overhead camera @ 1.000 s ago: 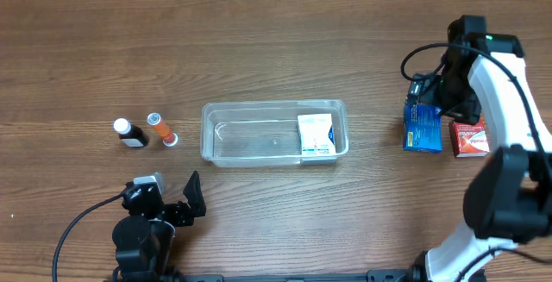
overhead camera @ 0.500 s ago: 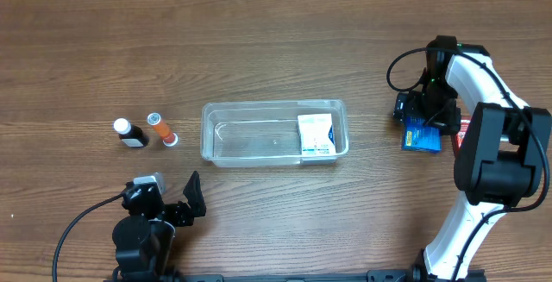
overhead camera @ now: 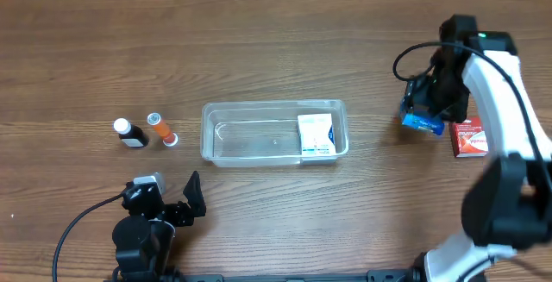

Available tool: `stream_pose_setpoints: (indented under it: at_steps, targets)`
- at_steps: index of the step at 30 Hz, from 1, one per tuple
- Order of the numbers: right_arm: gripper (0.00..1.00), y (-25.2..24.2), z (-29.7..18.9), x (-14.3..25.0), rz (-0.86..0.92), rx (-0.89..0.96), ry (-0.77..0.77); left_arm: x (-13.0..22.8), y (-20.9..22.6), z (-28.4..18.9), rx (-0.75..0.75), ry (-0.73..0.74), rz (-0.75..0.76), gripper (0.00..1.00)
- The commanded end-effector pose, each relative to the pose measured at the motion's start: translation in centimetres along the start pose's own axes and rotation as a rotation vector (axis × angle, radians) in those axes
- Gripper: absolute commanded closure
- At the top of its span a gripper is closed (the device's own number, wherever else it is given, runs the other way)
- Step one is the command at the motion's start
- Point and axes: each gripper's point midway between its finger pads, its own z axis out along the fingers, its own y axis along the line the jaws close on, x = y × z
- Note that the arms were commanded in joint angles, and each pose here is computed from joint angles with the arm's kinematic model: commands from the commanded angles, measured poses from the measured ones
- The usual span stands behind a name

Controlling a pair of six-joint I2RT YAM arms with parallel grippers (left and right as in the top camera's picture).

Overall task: Pack container
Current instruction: 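Move the right gripper back and grasp the blue box, then place the blue box in the container left of the white box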

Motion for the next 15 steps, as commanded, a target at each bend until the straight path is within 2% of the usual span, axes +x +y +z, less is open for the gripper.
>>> stream_pose_setpoints:
  at_steps: [1, 5, 15]
  targets:
    - [0.25, 3.4, -6.1, 1.1, -0.053, -0.074, -0.162, -0.2, 0.3, 0.0, -0.017, -0.014, 0.010, 0.00]
    - [0.25, 7.6, -8.7, 3.5, -0.148, -0.125, -0.228, -0.2, 0.3, 0.0, -0.017, -0.014, 0.010, 0.00]
    - [0.27, 17.4, -9.8, 8.2, -0.375, -0.252, -0.271, -0.2, 0.3, 0.0, -0.017, -0.014, 0.010, 0.00]
